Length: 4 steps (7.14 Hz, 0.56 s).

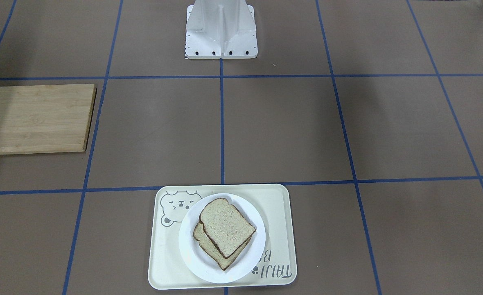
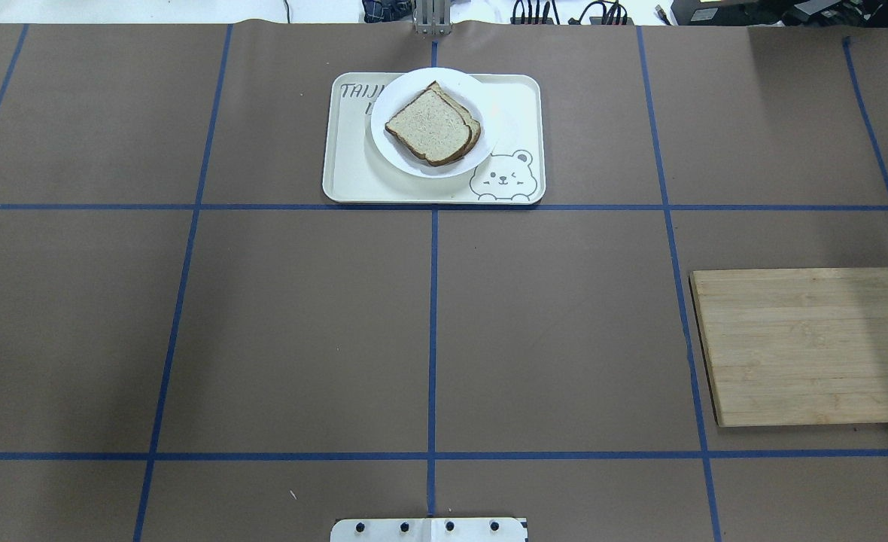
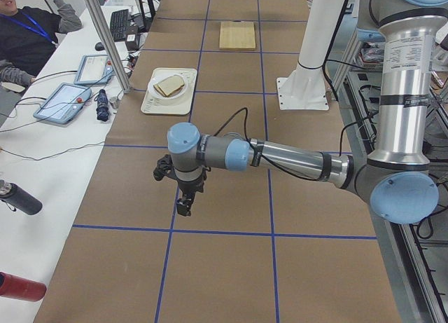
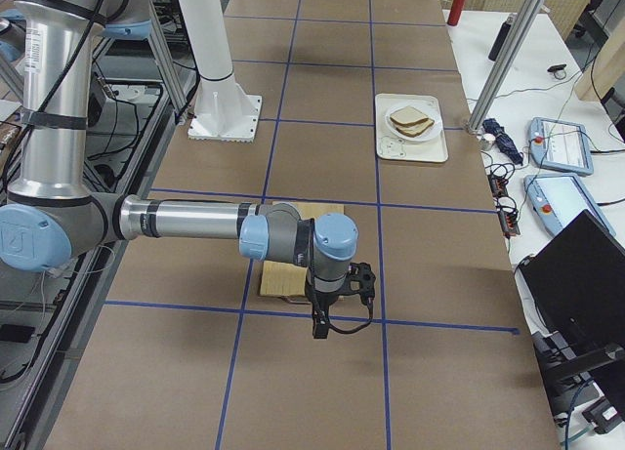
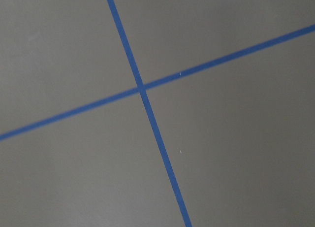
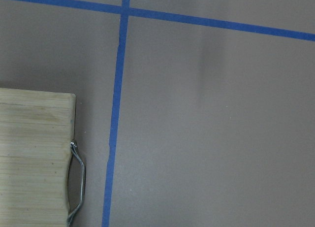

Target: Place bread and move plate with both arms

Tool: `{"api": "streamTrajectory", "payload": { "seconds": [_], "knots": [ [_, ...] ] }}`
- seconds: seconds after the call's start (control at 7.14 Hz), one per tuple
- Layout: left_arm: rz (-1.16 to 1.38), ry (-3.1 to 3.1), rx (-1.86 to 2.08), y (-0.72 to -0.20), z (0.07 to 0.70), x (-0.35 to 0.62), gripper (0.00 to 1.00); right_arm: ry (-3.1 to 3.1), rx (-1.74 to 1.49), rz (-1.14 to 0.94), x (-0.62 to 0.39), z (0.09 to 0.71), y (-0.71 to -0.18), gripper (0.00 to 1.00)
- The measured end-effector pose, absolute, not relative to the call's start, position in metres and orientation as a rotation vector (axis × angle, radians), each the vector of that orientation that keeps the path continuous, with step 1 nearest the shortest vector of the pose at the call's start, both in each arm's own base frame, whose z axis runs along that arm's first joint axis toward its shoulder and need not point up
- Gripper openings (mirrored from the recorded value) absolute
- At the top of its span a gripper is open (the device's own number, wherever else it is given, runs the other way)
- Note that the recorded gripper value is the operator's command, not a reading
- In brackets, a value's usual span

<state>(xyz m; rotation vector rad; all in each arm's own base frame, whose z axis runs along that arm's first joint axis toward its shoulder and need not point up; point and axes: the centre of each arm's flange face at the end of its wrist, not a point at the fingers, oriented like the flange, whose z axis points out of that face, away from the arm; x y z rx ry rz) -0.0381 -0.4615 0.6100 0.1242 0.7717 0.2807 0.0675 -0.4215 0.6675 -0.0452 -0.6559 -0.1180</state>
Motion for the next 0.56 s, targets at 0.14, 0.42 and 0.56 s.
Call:
{"api": "streamTrajectory", "payload": {
  "seconds": [0.14,0.42,0.56],
  "knots": [
    [0.253,0.800,0.108,-0.446,0.623,-0.046,0.98,-0.656,-0.045,-0.118,0.068,0.668,-0.421,1.00],
    [0.236,0.810,0.096,-0.430,0.633,-0.051,0.98,-0.657,-0.046,-0.115,0.067,0.667,-0.422,1.00],
    [0.236,0.811,0.098,-0.428,0.633,-0.052,0.98,-0.657,-0.046,-0.114,0.067,0.667,-0.422,1.00]
  ]
}}
